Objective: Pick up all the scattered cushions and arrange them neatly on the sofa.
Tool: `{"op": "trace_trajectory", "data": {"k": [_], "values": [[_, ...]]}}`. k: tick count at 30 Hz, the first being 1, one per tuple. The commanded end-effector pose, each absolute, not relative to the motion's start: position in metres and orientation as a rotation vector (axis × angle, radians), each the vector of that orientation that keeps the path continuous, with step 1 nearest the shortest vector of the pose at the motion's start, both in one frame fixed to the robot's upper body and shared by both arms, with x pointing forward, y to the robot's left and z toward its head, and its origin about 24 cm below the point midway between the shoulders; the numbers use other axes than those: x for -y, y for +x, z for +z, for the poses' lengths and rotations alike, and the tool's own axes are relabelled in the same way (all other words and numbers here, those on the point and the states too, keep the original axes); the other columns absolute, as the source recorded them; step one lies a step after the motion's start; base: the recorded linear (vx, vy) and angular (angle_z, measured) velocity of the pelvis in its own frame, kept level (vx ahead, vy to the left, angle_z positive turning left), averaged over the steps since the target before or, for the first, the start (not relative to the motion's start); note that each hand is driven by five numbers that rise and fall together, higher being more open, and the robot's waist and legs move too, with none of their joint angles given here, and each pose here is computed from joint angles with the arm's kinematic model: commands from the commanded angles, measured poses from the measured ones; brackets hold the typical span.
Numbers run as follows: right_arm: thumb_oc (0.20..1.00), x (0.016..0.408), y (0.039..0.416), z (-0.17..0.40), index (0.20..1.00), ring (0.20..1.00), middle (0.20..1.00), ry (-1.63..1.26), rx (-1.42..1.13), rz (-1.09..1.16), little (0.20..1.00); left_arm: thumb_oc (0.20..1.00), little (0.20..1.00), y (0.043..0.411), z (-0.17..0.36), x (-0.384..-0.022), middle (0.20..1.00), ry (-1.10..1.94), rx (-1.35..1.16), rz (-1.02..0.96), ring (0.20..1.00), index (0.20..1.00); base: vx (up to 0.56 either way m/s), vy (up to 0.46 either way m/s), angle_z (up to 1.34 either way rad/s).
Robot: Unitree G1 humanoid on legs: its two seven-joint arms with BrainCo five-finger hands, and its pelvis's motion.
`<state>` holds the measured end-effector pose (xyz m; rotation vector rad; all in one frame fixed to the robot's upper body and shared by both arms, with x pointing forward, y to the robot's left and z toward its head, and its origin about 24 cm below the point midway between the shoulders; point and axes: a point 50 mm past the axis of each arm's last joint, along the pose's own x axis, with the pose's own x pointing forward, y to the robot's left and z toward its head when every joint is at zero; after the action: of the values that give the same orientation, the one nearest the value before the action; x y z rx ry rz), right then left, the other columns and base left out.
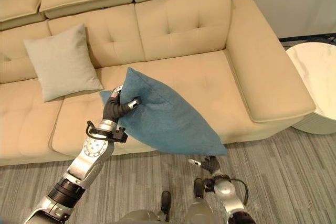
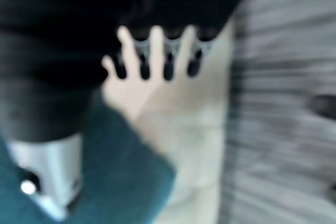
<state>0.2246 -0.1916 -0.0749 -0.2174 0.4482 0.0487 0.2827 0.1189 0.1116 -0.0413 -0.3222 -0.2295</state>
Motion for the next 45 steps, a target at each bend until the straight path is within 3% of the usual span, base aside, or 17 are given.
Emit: {"op": "trace_trajectory", "data": {"k": [1,8,12,13,14,15,21,30,45], "values": [[1.0,0.183,0.232,-0.064,1.0,1.0,1.0,-0.182,-0.364,0.076,1.0,0.2,0.2,0.273,0.21,-0.101,0.2,-0.206,0.797,-0.345,0.2,0.2,0.0,0.002,0.29],[1.0,0.149,0.284,0.01,1.0,1.0,1.0,-0.162,-0.019,0.16,1.0,0.2,0.2,0.262,0.202,-0.089,0.2,-0.283,0.759,-0.424,0.2,0.2,0.0,0.0,0.19],[1.0,0.128,0.291,0.057,1.0,1.0,1.0,-0.097,0.191,0.247,1.0,0.2,0.2,0.266,0.175,-0.091,0.2,-0.281,0.636,-0.385,0.2,0.2,0.0,-0.014,0.05],[0.498,0.12,0.288,0.073,0.498,0.498,0.498,-0.063,0.26,0.282,0.498,0.2,0.2,0.267,0.165,-0.095,0.2,-0.263,0.6,-0.362,0.2,0.2,-0.01,-0.022,0.08],[0.25,0.12,0.288,0.072,0.25,0.25,0.25,-0.062,0.259,0.283,0.25,0.2,0.2,0.266,0.165,-0.095,0.2,-0.263,0.599,-0.362,0.2,0.2,0.0,-0.019,0.03],[0.2,0.118,0.286,0.08,0.2,0.2,0.2,-0.045,0.295,0.298,0.2,0.2,0.2,0.266,0.157,-0.097,0.2,-0.256,0.567,-0.348,0.2,0.2,0.0,0.0,0.0],[0.2,0.131,0.272,0.113,0.2,0.2,0.2,-0.012,0.448,0.281,0.2,0.2,0.2,0.265,0.112,-0.127,0.2,-0.219,0.391,-0.223,0.2,0.2,-0.01,-0.044,-0.03],[0.2,0.159,0.261,0.103,0.2,0.2,0.2,-0.026,0.409,0.17,0.2,0.2,0.2,0.261,0.084,-0.145,0.2,-0.264,0.273,-0.125,0.2,0.2,-0.01,-0.061,0.02],[0.2,0.171,0.271,0.095,0.2,0.2,0.2,-0.06,0.374,0.055,0.2,0.2,0.2,0.277,0.093,-0.128,0.2,-0.237,0.3,-0.17,0.2,0.2,0.07,-0.05,0.26]]}}
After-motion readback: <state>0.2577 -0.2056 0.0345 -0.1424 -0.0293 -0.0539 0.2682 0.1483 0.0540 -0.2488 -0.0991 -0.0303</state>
